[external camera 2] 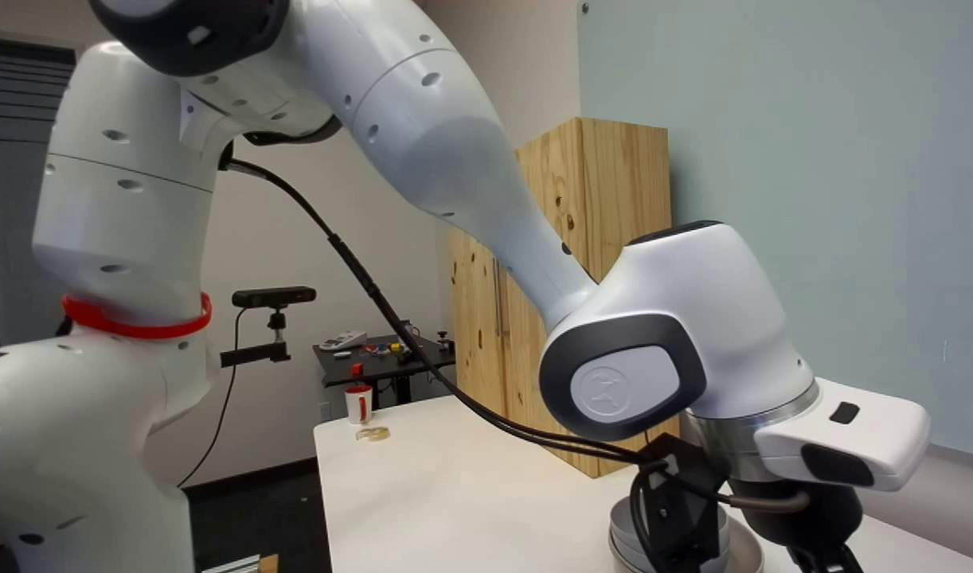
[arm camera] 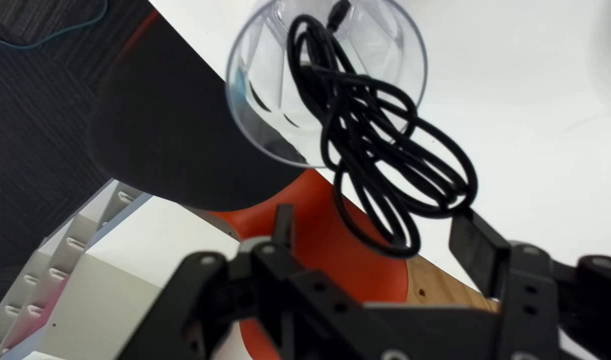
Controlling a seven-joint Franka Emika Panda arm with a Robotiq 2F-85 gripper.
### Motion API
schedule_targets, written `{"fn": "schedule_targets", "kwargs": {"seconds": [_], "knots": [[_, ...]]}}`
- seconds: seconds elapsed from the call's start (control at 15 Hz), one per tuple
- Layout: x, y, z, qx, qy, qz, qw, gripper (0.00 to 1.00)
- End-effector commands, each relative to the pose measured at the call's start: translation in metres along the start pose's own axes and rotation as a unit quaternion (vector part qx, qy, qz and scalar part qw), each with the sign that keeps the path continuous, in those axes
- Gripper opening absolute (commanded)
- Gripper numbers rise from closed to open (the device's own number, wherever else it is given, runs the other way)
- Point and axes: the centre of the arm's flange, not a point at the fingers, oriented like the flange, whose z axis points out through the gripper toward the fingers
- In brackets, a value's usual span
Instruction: Remove the black cable from the glass cup and put it on the table
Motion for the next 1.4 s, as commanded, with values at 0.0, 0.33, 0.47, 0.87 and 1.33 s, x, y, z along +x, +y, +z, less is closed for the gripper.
{"fn": "schedule_targets", "kwargs": {"seconds": [0.0, 0.33, 0.47, 0.87, 1.33], "knots": [[0.002, 0.008, 0.016, -0.001, -0.005, -0.018, 0.9998, 0.49], [0.002, 0.011, 0.016, -0.002, -0.004, -0.021, 0.9998, 0.12], [0.004, 0.011, 0.016, -0.003, -0.004, -0.019, 0.9998, 0.02], [0.006, 0.006, 0.018, -0.007, -0.005, -0.017, 0.9998, 0.03], [0.015, -0.021, 0.005, -0.001, 0.002, -0.021, 0.9998, 0.03]]}}
